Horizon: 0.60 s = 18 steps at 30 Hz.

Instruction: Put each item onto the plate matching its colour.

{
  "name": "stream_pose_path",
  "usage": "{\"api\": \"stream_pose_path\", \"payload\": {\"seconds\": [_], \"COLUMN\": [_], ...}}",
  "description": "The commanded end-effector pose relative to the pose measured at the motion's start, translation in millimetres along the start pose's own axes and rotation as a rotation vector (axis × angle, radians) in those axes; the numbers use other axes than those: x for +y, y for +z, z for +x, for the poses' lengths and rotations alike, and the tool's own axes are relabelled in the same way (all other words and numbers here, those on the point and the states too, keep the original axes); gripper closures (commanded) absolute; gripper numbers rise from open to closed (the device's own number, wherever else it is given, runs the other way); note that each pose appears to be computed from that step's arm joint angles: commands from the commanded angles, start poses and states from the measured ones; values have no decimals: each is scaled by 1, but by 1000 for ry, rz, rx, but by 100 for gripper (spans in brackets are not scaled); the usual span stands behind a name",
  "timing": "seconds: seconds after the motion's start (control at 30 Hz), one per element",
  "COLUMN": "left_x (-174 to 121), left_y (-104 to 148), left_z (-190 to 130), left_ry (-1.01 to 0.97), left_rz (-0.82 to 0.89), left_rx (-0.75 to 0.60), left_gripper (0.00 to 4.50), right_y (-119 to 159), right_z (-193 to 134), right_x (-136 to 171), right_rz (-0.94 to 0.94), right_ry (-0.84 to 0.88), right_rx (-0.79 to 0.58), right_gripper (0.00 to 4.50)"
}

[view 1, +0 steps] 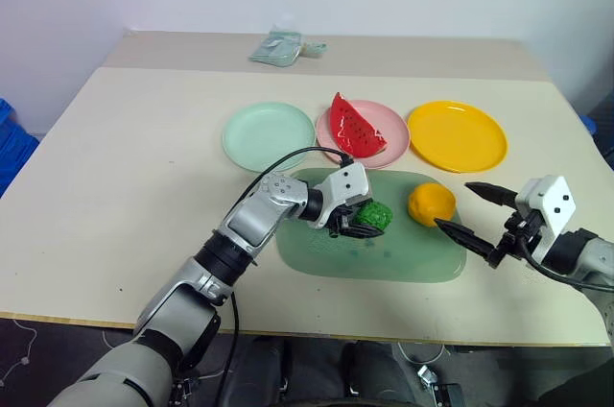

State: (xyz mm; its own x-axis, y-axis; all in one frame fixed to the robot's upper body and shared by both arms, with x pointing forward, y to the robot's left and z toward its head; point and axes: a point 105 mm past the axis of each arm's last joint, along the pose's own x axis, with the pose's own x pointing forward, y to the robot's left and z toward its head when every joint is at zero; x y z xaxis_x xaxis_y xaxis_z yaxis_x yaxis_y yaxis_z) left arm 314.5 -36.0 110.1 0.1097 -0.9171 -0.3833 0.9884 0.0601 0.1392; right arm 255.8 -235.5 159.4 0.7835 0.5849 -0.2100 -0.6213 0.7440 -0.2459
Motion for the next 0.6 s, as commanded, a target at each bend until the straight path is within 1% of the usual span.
{"api": "stream_pose_path", "payload": {"seconds": [0.03,0.13,0.2,0.23,0.27,0.33,0.37,0.43,0.53,0.6], "left_x": [16,29,51,67,84,110,116,124,135,142], "left_y": [18,25,28,25,18,-3,-11,-19,-20,-26], "left_z": [-19,-42,-74,-97,-118,-149,-155,-157,-150,-145], "left_ry": [99,197,368,506,654,892,955,1010,1024,1023], "left_rz": [30,-2,-69,-108,-166,-293,-323,-329,-374,-399], "left_rx": [-55,-108,-149,-160,-147,-102,-77,-34,-58,-23], "left_gripper": [221,221,221,221,221,221,221,221,221,221], "right_y": [18,21,22,23,23,23,22,22,22,22], "right_z": [1,2,3,3,5,8,10,14,18,21], "right_x": [0,1,1,2,2,1,1,0,-2,-4], "right_rz": [-49,-51,-50,-41,-34,-24,-24,-25,-29,-31], "right_ry": [6,11,17,21,24,28,30,37,49,51], "right_rx": [-34,-35,-37,-36,-38,-41,-43,-46,-48,-44], "right_gripper": [0,0,0,0,0,0,0,0,0,0]}}
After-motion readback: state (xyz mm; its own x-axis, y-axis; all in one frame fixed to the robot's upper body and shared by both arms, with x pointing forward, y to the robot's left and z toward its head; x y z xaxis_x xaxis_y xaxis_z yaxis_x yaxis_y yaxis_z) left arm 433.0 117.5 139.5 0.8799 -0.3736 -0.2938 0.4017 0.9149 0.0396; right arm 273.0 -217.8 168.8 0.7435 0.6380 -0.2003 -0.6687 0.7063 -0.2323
